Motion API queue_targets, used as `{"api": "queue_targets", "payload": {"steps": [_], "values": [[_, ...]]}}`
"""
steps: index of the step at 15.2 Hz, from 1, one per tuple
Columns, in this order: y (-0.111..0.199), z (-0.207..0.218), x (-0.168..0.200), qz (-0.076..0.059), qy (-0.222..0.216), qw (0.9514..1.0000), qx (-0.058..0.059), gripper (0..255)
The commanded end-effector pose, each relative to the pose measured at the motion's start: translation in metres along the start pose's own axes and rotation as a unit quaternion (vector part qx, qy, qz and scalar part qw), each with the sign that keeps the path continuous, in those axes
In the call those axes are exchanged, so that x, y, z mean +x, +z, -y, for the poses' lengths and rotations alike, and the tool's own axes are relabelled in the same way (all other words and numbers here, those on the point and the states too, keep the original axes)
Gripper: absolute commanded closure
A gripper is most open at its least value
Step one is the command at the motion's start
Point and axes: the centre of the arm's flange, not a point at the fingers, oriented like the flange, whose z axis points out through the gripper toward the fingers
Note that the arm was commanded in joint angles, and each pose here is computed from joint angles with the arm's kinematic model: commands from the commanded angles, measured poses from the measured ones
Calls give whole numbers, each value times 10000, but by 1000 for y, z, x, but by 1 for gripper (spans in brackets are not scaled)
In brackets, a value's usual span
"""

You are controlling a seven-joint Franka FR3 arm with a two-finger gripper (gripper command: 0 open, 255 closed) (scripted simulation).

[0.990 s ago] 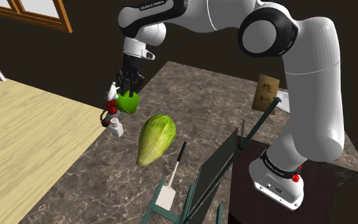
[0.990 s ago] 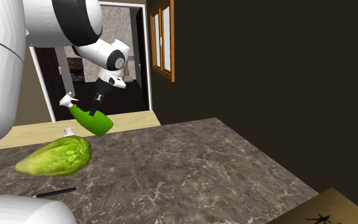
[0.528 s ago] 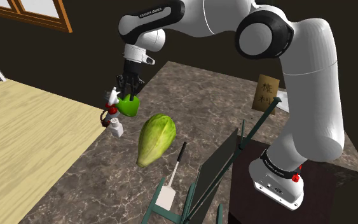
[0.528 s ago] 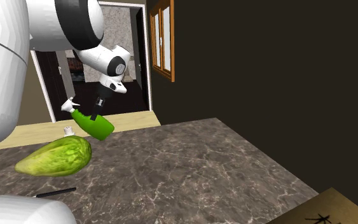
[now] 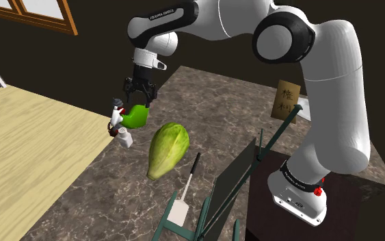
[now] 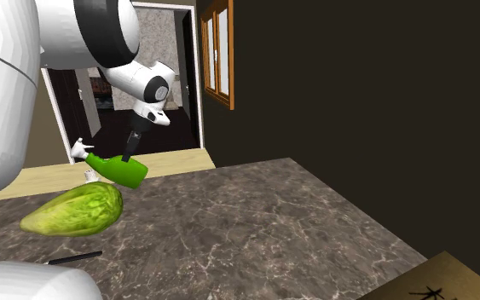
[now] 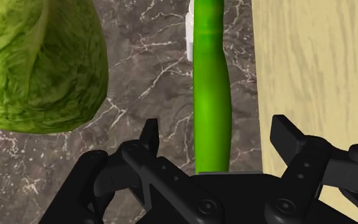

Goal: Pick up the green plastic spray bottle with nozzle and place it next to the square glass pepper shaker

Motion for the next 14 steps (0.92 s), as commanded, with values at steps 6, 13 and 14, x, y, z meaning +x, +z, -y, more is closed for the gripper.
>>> {"api": "queue_targets", "payload": {"steps": [6, 13, 14], "values": [[-49, 0, 0, 0, 1, 10000, -1, 0], [-49, 0, 0, 0, 1, 10000, -1, 0], [-49, 0, 0, 0, 1, 10000, -1, 0]]}}
